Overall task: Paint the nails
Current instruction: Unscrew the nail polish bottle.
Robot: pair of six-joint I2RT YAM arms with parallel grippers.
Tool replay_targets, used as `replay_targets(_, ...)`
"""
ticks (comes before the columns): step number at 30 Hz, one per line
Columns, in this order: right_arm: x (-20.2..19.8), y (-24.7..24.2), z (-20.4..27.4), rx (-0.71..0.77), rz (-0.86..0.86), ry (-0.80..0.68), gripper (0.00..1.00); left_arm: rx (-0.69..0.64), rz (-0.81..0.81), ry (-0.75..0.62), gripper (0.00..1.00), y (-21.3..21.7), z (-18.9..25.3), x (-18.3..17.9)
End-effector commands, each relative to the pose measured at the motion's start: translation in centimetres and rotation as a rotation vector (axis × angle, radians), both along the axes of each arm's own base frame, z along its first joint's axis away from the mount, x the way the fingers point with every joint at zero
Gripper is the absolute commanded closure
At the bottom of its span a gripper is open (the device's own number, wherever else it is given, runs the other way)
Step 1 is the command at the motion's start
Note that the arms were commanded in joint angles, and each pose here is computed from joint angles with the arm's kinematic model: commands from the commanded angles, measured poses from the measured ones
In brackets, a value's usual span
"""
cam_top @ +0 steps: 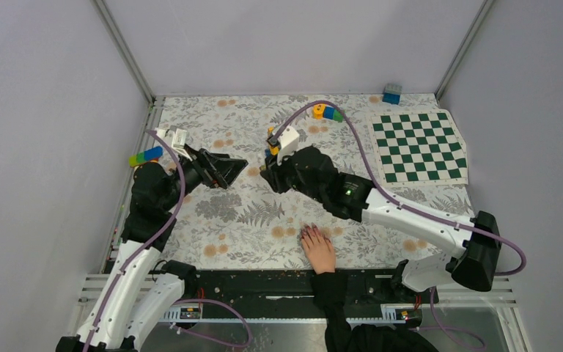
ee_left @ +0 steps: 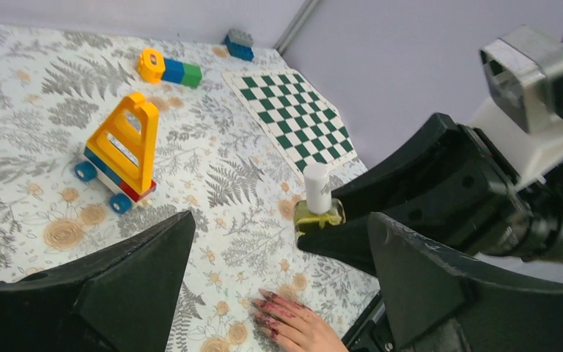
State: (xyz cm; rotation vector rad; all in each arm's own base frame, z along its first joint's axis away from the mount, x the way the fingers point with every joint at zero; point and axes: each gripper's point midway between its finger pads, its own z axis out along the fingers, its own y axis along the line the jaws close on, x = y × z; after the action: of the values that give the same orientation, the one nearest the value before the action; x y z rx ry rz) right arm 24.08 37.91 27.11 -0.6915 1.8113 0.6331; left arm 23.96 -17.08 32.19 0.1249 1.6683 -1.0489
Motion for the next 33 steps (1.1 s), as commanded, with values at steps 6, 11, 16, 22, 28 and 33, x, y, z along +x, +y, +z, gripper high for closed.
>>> replay_targets(6,-1.7,-1.2,3.4,0.241,0.265,0.127,1.00,-0.020,-0.056,-0.241,0.04,-0.1,5.6,-2.1)
replay_targets(11,-5.1,-1.0,4.8,0.305,0.486,0.164,1.00,-0.037,-0.203,-0.264,0.01,-1.7,6.0,-3.4)
replay_targets(16,-8.1,-0.6,6.0,0.354,0.665,0.201,1.00,-0.057,-0.341,-0.267,0.01,-3.1,6.2,-4.6)
replay_targets(22,-9.1,-0.1,7.0,0.396,0.738,0.222,1.00,-0.115,-0.516,-0.275,0.06,-4.2,6.9,-6.6)
replay_targets(28,-8.7,-0.1,7.4,0.415,0.733,0.219,1.00,-0.145,-0.627,-0.298,0.13,-4.8,7.4,-8.5)
replay_targets(33,-8.7,0.1,8.0,0.424,0.751,0.242,1.00,-0.113,-0.637,-0.270,0.13,-5.5,6.6,-8.5)
